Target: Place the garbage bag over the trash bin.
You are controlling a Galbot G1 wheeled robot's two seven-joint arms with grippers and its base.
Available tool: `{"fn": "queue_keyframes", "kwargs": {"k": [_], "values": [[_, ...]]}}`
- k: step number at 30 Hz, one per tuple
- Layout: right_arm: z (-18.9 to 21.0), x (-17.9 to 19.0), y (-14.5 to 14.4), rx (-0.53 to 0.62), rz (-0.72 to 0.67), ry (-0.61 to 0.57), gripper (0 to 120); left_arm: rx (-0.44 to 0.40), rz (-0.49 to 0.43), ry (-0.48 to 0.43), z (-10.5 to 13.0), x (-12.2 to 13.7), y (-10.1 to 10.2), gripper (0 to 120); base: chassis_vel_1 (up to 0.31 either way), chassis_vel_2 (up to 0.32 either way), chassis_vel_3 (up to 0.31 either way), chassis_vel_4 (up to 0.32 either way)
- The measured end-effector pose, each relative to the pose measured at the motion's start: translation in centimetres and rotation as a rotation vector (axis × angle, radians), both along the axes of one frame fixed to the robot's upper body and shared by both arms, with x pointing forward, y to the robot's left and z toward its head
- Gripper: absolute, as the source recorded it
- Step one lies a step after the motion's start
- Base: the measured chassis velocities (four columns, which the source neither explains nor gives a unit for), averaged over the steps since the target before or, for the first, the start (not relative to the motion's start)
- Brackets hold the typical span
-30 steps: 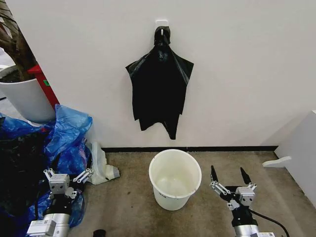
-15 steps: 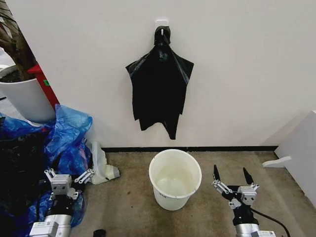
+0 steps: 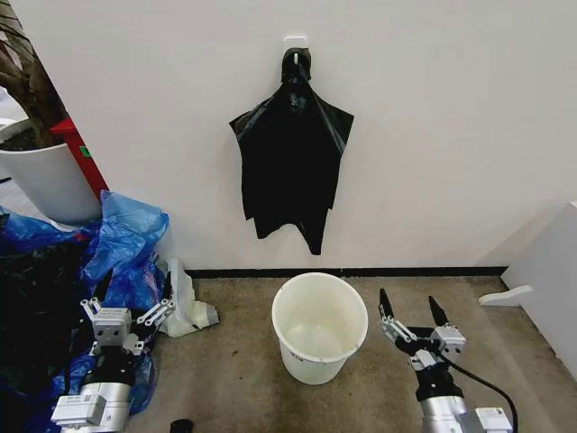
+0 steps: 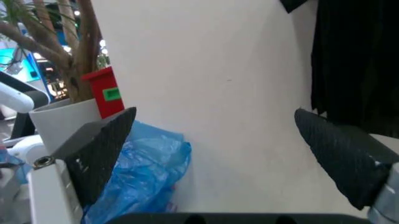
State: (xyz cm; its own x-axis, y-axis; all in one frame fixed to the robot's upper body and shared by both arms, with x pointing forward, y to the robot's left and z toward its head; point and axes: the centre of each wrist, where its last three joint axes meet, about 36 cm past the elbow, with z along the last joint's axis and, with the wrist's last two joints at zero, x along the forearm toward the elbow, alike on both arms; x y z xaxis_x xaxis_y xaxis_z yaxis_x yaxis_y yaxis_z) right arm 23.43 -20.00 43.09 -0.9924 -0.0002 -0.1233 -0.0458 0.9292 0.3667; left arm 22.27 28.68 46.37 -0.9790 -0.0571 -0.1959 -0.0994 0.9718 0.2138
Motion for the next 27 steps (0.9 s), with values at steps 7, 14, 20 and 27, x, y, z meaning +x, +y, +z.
{"fn": "queue_keyframes", "kwargs": {"k": [7, 14, 20, 27], "values": [[4.9, 3.2, 4.1, 0.28, 0.171, -0.034, 100, -0.04, -0.004, 0.0, 0.5, 1.1, 0.2, 100, 0.0, 0.0, 0.0, 0.0], [8.6, 5.3, 8.5, 0.605, 0.388, 0.038, 100, -0.026, -0.017, -0.012, 1.1, 2.0, 0.2, 100, 0.0, 0.0, 0.0, 0.0], [10.8, 8.7, 10.4, 0.792, 0.475, 0.089, 100, -0.034, -0.006, -0.014, 1.2, 2.5, 0.3, 100, 0.0, 0.0, 0.0, 0.0], [14.4, 14.2, 11.7, 0.992, 0.541, 0.134, 100, -0.028, 0.018, -0.002, 0.3, 2.7, 0.4, 100, 0.0, 0.0, 0.0, 0.0]]}}
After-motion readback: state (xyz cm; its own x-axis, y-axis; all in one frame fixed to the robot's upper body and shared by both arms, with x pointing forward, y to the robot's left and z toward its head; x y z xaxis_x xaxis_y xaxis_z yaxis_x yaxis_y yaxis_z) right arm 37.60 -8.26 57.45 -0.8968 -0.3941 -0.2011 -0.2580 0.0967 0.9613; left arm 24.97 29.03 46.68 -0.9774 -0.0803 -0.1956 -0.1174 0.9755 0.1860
